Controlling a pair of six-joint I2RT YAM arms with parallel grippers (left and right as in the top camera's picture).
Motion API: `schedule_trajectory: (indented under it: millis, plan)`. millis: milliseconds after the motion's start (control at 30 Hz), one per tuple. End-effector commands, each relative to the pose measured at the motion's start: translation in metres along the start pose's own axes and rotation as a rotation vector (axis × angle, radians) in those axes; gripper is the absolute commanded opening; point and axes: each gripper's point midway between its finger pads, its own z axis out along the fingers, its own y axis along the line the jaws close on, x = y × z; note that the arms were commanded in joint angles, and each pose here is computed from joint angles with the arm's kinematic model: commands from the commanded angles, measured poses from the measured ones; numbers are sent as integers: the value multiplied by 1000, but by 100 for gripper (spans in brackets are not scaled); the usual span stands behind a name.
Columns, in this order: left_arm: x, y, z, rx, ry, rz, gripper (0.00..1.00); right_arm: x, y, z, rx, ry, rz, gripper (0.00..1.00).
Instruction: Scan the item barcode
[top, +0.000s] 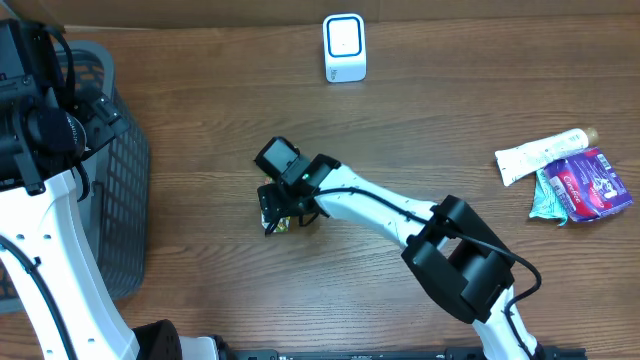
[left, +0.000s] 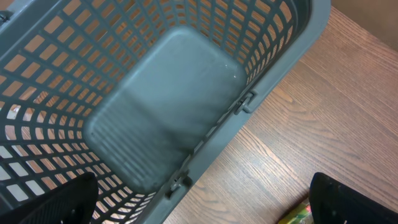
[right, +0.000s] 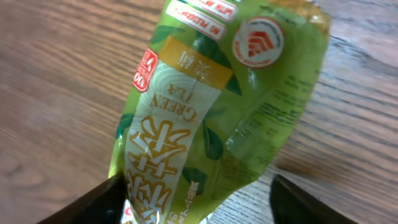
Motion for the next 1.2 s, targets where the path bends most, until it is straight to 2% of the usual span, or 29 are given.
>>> schedule_trajectory:
  millis: [0,100,167,300,467,600,733,867,933,1000,1167]
  plan:
    - [0,0,2,-4,4,-15,100,-15,-13,-4,98,-84,17,63]
    - [0,0,2,-3,4,-15,99,-12,-20,-4,120,-69,24,49]
    - [0,0,2,-4,4,-15,100,-12,-30,-5,145,-62,65,44]
    - [0,0,2,-4,4,-15,100,-13,-48,-8,173,-39,142,43]
    - [0,0,2,-3,4,-15,100,-14,-60,-10,112,33,175,43]
    - [0,0,2,-3,4,-15,99,-12,-64,-17,-11,133,86,43]
    - [0,0,2,-3,4,-15,100,-7,-87,-29,-56,217,7,44]
    - [0,0,2,-3,4,-15,99,-3,-119,-42,-37,274,-55,50]
    - [0,0,2,-4,4,-15,99,-5,-125,-47,-58,284,-96,62]
    - [0,0,2,-4,4,-15,99,-8,-123,-57,-103,289,-180,68]
    - [0,0,2,-4,4,-15,100,-28,-121,-78,-121,249,-335,76]
